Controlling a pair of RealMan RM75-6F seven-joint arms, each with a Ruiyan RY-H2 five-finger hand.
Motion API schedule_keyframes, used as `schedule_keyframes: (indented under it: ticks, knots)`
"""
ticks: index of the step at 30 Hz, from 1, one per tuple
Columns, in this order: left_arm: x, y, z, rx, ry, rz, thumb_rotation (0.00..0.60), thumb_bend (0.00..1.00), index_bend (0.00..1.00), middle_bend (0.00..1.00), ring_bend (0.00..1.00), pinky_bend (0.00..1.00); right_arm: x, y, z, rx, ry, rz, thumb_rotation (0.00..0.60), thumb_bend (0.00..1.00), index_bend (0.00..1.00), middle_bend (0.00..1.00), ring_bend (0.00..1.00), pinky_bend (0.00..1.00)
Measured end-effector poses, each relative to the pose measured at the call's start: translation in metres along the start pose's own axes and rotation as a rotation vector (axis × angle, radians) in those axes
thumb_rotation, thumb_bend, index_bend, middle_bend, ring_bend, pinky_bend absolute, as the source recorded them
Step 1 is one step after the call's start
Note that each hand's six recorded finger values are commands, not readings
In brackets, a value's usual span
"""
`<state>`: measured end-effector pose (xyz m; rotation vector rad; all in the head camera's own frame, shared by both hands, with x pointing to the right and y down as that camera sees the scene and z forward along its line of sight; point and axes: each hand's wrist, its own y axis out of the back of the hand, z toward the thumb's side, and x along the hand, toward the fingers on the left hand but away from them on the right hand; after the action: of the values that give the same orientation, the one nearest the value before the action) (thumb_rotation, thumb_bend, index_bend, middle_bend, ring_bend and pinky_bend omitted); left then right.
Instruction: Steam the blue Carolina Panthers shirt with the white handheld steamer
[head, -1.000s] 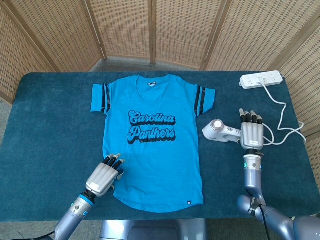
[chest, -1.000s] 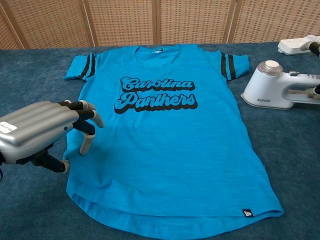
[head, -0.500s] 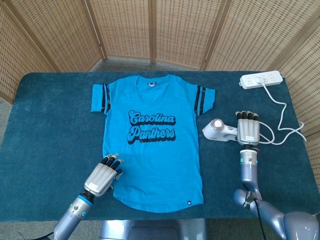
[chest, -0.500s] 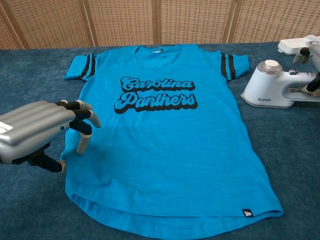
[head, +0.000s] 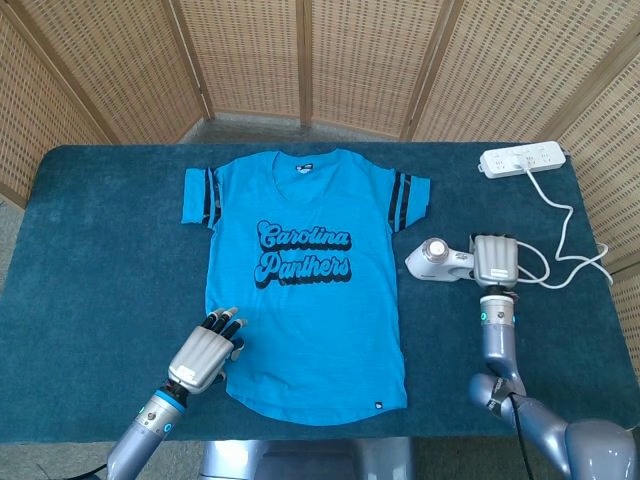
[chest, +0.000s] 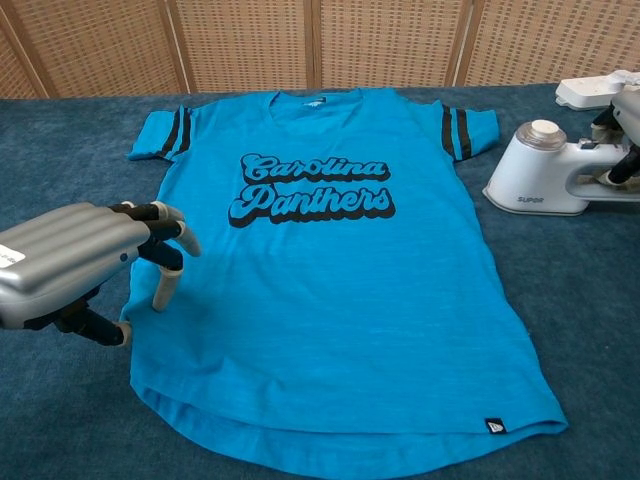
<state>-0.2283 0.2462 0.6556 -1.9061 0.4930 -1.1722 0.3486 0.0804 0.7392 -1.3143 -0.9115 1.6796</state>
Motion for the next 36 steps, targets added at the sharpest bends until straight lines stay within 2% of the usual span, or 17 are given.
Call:
schedule_keyframes:
  ticks: [4, 17, 36]
  knots:
    - [0.0, 0.0003, -0.0004, 0.0, 0.002, 0.002, 0.494, 0.38, 0.61, 0.25, 0.11, 0.15, -0.0008, 0.0014, -0.0003, -0.023, 0.009, 0.007, 0.6, 0.36, 0.64, 0.66, 0.65, 0.59]
    - [0.0006, -0.0014, -0.0003, -0.002, 0.003, -0.002, 0.499, 0.38, 0.61, 0.25, 0.11, 0.15, 0.0006, -0.0011, -0.0018, -0.136, 0.008, 0.064, 0.6, 0.36, 0.68, 0.68, 0.67, 0.63]
    - [0.0007, -0.0024, -0.0017, -0.004, 0.007, -0.002, 0.496, 0.38, 0.61, 0.25, 0.11, 0.15, 0.0087, 0.0028, 0.0014, -0.282, 0.017, 0.066, 0.6, 0.36, 0.7, 0.7, 0.7, 0.66]
